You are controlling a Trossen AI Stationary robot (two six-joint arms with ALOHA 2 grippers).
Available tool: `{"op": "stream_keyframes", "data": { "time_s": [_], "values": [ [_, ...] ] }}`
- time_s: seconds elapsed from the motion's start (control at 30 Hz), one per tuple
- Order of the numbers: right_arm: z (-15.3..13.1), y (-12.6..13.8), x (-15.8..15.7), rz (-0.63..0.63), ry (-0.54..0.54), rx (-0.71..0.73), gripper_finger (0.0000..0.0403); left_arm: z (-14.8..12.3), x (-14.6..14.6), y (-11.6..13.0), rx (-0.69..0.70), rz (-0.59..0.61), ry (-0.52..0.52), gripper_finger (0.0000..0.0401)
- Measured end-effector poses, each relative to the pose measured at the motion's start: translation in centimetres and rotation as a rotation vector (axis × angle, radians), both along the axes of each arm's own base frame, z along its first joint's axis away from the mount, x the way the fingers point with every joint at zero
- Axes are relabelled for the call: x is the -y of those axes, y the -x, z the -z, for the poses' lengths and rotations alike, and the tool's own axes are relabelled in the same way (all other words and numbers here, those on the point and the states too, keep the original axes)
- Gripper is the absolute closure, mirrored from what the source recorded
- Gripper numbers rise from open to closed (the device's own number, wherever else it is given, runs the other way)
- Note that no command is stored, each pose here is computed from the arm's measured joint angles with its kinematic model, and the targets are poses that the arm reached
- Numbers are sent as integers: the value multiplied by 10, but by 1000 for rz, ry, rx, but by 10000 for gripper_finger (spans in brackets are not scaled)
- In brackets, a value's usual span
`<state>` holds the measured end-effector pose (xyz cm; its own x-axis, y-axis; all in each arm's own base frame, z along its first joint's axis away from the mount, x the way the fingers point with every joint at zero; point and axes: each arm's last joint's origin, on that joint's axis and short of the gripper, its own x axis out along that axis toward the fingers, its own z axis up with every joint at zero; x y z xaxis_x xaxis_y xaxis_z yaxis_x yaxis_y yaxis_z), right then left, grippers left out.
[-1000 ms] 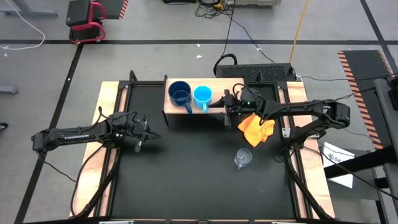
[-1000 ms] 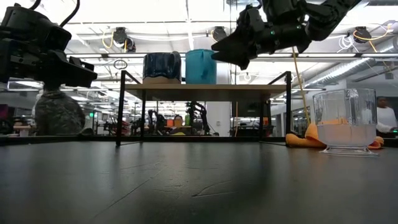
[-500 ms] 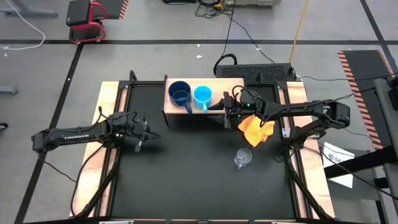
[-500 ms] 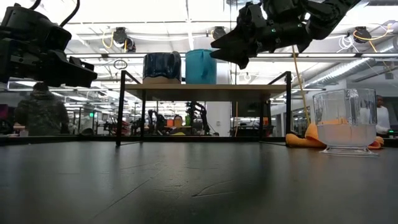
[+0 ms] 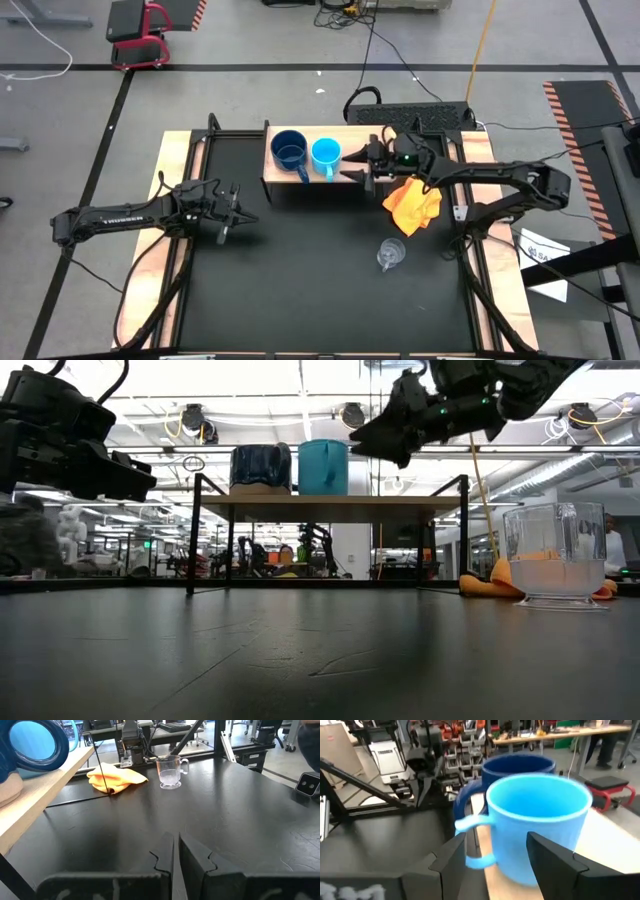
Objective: Stack small to large cups/mugs on shelf
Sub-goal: Put the transparent mug on the shelf
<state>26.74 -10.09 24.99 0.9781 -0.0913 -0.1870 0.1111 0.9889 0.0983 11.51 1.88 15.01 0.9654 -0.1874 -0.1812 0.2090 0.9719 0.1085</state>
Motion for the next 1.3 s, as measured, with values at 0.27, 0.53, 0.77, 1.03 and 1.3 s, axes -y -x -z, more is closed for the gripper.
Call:
{"op": "stream_keyframes", "data": {
  "time_s": [0.27,0.53,0.77,1.03,1.3],
  "values": [
    [-18,20,-14,-30,23,-33,204,0,0,0,2,3,-6,370],
    [-30,36,-29,-72,63,-51,240,0,0,0,4,18,-4,370],
    [-40,51,-35,-83,88,-51,351,0,0,0,6,18,-4,370],
    [-38,62,-41,-114,43,-125,396,-1,0,0,9,19,-3,370],
    [-46,73,-54,-155,64,-106,402,-1,0,0,10,18,-3,370]
  ]
}}
